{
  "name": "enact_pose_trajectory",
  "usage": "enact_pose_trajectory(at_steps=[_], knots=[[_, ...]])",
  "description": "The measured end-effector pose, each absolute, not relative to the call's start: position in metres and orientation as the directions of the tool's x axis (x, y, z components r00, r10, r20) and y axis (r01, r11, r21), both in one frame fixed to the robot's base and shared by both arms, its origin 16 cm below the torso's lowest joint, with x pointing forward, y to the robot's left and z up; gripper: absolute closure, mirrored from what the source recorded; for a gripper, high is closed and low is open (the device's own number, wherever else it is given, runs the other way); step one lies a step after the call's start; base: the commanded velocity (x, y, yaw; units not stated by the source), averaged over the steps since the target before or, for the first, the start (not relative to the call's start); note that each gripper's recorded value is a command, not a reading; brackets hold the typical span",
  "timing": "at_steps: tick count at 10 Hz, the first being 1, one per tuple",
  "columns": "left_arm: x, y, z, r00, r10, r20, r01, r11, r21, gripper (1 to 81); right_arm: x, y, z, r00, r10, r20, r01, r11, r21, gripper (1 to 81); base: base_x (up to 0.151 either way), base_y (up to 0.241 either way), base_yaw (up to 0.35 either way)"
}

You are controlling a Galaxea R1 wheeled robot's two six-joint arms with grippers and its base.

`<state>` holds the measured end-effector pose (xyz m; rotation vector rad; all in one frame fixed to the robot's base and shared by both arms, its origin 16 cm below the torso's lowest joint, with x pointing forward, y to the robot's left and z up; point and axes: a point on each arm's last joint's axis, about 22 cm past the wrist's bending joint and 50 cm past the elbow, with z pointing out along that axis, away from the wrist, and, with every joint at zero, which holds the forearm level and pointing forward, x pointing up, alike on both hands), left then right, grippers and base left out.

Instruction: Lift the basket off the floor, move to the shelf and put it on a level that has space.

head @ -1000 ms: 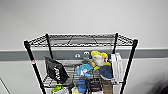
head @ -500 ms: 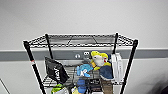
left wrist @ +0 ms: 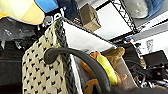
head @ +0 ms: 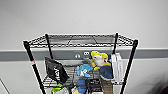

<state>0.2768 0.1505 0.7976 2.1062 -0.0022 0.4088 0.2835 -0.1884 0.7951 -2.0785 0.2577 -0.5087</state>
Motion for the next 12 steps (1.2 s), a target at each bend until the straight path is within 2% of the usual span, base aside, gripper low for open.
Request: enact_pose_trajectory(at_steps=[12], knots=[[0.269, 0.144, 0.912, 0.911, 0.124, 0.394, -0.304, -0.445, 0.843, 81.1, 0.269, -0.193, 0.915, 0.875, -0.353, 0.332, 0.149, -0.455, -0.878, 81.1, 0.000, 0.000, 0.000]])
